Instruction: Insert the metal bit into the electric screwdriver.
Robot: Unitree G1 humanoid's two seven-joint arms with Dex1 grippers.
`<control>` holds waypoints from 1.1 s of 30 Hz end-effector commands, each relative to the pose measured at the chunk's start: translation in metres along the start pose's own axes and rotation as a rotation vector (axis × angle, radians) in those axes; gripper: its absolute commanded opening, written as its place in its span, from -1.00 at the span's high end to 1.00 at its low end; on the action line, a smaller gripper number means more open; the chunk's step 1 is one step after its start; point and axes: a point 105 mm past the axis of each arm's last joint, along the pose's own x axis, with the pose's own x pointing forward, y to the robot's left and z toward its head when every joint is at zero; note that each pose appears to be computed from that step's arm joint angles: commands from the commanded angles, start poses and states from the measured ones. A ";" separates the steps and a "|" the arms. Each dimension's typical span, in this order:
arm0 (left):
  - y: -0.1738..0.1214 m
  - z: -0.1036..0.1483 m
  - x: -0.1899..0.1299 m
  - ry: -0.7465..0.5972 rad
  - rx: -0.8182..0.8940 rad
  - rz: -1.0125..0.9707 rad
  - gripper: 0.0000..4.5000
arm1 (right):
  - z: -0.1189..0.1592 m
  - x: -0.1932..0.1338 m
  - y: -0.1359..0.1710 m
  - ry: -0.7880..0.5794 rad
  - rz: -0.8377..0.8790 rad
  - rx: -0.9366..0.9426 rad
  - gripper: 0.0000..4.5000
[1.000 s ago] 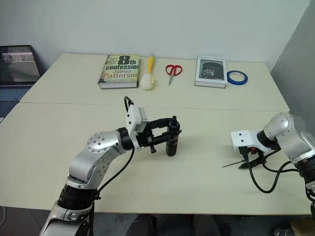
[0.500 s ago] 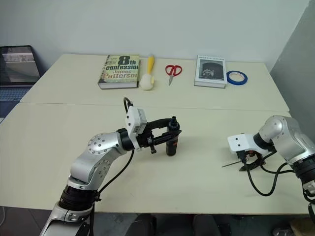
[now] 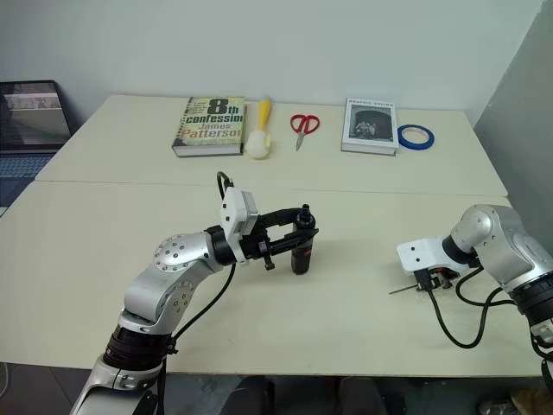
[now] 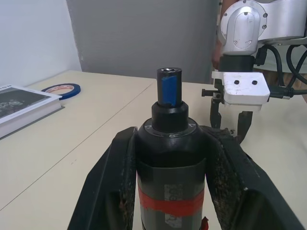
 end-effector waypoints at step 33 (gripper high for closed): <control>0.041 0.015 -0.003 -0.020 0.081 0.205 0.27 | 0.126 -0.131 -0.028 -1.191 -0.486 0.505 1.00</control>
